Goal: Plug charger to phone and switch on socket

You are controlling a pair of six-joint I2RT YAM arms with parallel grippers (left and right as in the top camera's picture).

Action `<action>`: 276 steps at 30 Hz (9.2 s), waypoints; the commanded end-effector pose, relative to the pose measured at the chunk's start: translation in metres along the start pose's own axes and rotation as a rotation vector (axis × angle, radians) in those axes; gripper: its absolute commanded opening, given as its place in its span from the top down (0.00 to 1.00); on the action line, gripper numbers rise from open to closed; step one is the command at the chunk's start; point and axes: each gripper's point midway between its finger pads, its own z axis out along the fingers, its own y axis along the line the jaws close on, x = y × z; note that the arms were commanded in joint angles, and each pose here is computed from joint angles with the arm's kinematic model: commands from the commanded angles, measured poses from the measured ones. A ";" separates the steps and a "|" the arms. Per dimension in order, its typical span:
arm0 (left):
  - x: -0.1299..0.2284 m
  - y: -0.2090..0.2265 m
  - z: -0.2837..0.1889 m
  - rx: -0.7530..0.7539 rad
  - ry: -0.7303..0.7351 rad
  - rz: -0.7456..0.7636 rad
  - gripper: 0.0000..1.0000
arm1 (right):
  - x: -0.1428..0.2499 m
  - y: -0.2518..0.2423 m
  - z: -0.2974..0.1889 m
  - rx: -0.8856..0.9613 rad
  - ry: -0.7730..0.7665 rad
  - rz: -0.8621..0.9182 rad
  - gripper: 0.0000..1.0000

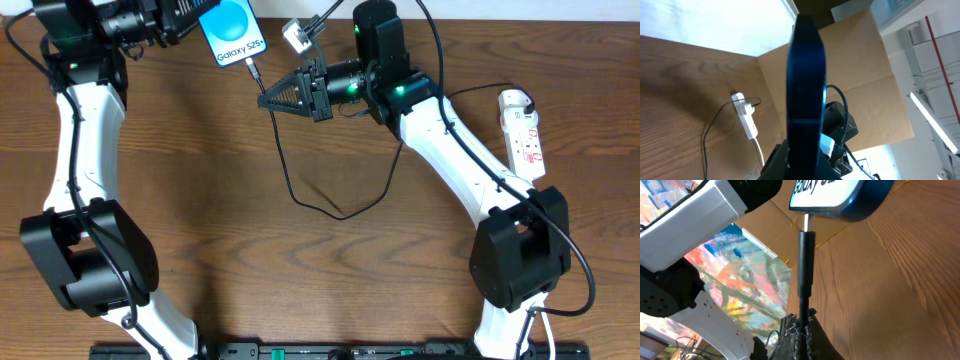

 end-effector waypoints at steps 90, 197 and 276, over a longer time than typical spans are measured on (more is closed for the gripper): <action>0.002 -0.023 0.017 0.010 -0.010 0.050 0.93 | -0.007 0.004 -0.003 0.022 -0.015 0.027 0.99; 0.012 -0.026 0.020 0.030 0.047 0.112 0.93 | 0.004 0.010 -0.004 -0.025 0.021 -0.009 0.99; 0.038 -0.019 0.039 0.071 0.141 0.153 0.93 | -0.020 0.006 -0.019 0.004 -0.048 -0.052 0.99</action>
